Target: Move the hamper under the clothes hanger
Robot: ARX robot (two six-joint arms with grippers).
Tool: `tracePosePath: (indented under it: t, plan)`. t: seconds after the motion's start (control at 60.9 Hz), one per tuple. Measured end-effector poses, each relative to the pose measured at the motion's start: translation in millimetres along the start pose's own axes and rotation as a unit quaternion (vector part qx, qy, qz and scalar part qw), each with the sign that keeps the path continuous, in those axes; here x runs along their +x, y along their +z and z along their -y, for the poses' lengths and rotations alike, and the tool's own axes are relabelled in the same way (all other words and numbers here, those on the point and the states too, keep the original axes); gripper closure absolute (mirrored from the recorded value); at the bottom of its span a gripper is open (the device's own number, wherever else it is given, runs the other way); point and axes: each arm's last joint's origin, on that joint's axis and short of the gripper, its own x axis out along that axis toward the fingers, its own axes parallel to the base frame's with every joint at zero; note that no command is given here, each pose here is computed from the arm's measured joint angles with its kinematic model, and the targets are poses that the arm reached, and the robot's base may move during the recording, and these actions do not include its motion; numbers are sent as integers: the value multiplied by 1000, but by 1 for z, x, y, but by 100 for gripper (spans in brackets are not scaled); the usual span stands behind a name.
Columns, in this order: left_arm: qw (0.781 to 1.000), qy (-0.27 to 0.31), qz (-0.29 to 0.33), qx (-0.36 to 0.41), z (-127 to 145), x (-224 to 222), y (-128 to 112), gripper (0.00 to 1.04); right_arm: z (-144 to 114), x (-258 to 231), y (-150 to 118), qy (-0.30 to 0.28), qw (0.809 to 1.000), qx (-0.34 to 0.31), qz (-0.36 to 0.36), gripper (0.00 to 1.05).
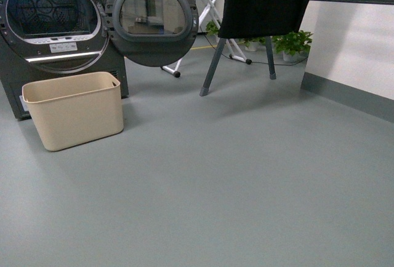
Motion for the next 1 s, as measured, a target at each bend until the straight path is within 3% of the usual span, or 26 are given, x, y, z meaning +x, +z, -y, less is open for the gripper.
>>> tracePosePath:
  t: [1.001]
  plan:
    - [1000,0,0,0,0,0,0,7,0,0,0,0,1000,0,0,7]
